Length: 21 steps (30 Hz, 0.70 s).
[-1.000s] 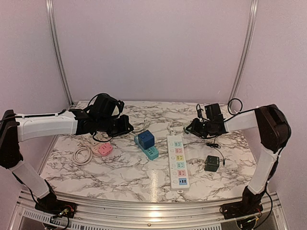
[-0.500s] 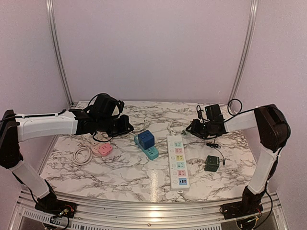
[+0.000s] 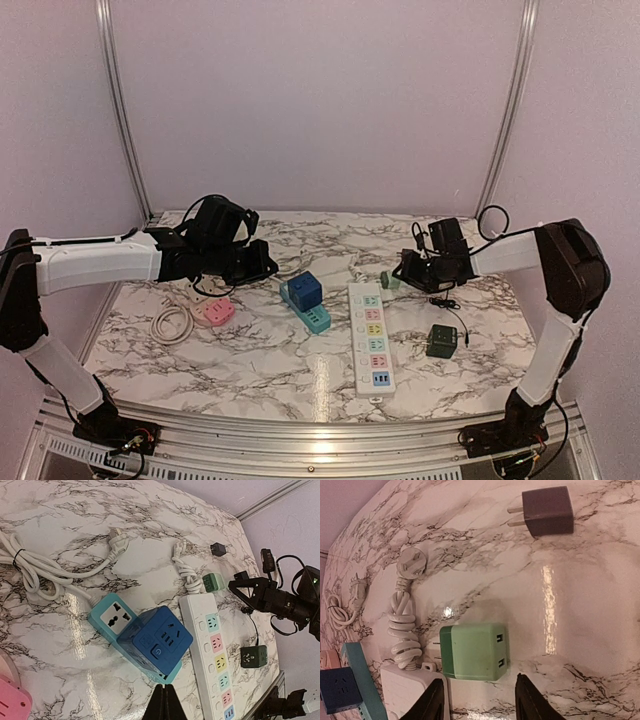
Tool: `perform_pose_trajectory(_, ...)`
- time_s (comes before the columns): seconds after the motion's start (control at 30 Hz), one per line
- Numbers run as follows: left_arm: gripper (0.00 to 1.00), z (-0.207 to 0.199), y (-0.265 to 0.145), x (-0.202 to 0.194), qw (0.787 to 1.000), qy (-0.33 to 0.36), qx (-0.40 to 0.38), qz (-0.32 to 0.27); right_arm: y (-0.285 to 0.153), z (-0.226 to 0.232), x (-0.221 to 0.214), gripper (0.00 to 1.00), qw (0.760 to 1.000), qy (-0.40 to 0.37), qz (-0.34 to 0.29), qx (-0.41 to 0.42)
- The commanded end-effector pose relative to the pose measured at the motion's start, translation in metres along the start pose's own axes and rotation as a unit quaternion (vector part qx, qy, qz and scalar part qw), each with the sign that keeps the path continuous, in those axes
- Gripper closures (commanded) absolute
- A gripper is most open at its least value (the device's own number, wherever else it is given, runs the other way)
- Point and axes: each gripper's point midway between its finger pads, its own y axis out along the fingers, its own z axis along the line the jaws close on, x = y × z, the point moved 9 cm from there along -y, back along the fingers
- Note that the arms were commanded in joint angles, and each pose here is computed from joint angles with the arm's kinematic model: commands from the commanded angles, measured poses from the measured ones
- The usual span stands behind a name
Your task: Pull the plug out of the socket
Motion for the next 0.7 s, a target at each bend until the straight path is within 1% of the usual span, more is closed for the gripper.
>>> perform_pose_trajectory(0.0,1.00,0.006,0.001,-0.007,1.000,-0.003,0.012,0.008,-0.022,0.017,0.009,0.52,0.998,-0.042,-0.024,-0.029)
perform_pose_trajectory(0.1,1.00,0.008,0.001,-0.009,1.000,-0.006,0.014,0.008,-0.027,0.040,0.008,0.47,0.995,-0.086,-0.030,-0.042)
perform_pose_trajectory(0.17,1.00,0.010,0.000,-0.009,1.000,-0.007,0.021,0.005,-0.030,0.063,0.004,0.41,0.991,-0.124,-0.032,-0.043)
perform_pose_trajectory(0.27,1.00,0.015,-0.001,-0.011,1.000,-0.009,0.030,0.002,-0.031,0.095,-0.004,0.34,0.984,-0.171,-0.028,-0.029)
perform_pose_trajectory(0.37,1.00,0.022,-0.001,-0.012,0.999,-0.016,0.037,0.001,-0.029,0.122,-0.012,0.29,0.976,-0.213,-0.031,-0.037)
perform_pose_trajectory(0.47,1.00,0.028,-0.002,-0.013,0.999,-0.022,0.041,-0.003,-0.027,0.151,-0.023,0.22,0.967,-0.252,-0.024,-0.026)
perform_pose_trajectory(0.67,1.00,0.041,-0.002,-0.015,0.998,-0.037,0.046,-0.006,-0.020,0.201,-0.050,0.14,0.947,-0.320,-0.007,-0.014)
